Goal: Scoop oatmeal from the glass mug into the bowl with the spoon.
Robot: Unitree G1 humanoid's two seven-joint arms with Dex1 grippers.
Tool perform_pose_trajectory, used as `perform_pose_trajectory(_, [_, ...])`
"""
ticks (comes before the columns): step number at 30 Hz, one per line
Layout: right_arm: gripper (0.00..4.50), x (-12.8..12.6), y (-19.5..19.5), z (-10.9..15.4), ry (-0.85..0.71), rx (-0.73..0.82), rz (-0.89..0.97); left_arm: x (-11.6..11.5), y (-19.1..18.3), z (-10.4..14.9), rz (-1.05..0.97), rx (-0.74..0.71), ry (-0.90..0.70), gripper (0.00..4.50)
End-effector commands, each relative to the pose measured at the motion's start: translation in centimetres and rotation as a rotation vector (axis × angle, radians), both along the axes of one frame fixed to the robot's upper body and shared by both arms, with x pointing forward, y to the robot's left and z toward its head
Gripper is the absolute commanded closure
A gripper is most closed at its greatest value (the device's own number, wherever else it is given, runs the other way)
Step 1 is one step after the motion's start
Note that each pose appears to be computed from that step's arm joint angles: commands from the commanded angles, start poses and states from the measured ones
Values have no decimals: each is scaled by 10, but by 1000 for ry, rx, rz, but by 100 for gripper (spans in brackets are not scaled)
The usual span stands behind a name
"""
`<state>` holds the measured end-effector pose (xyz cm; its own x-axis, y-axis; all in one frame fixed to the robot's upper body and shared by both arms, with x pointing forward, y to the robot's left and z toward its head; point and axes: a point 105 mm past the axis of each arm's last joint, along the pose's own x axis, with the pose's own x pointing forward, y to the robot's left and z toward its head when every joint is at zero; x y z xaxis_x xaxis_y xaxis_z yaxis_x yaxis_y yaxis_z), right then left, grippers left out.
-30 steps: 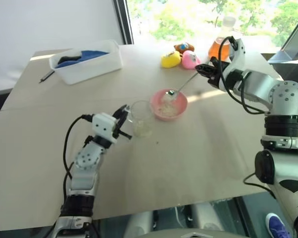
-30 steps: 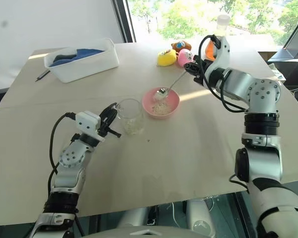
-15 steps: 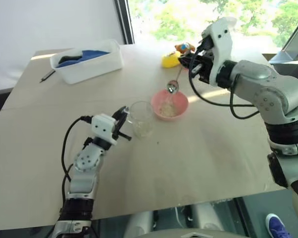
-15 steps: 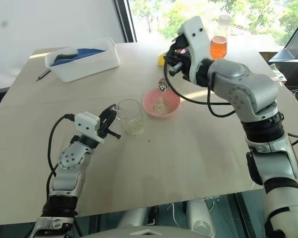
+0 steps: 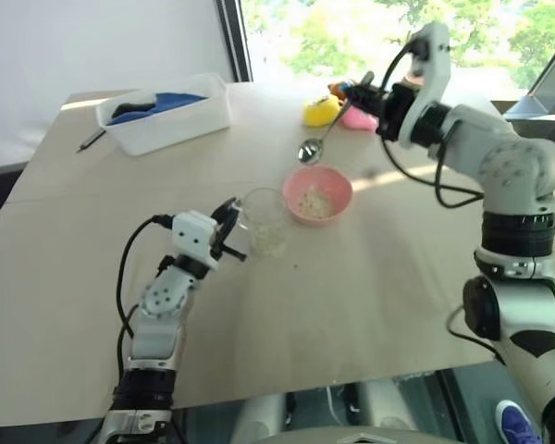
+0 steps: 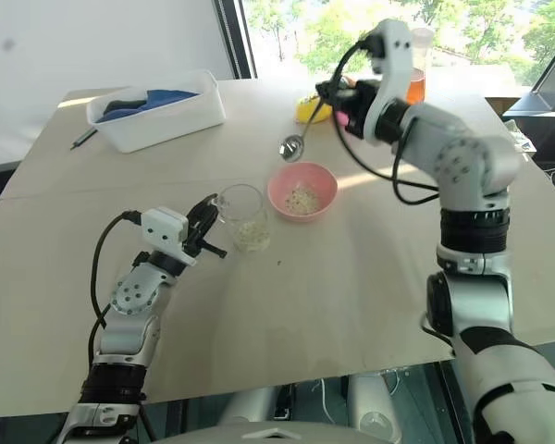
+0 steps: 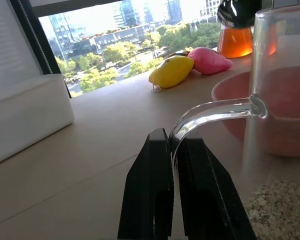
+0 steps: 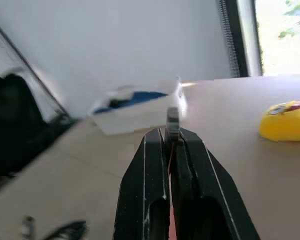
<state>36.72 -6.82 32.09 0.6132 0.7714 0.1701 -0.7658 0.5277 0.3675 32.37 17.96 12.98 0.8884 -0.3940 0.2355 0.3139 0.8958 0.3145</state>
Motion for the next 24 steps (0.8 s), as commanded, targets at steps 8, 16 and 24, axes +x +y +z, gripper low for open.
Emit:
perform_pose_trajectory(8, [450, -36, 31, -11, 59, -24, 204, 1, 4, -31, 22, -13, 144, 445])
perform_pose_trajectory(16, [450, -35, 47, -38, -10, -225, 160, -4, 5, -33, 16, -35, 160, 445])
perform_pose_trajectory(24, [450, -43, 70, -44, -109, -306, 216, -5, 3, -36, 12, -42, 176, 445])
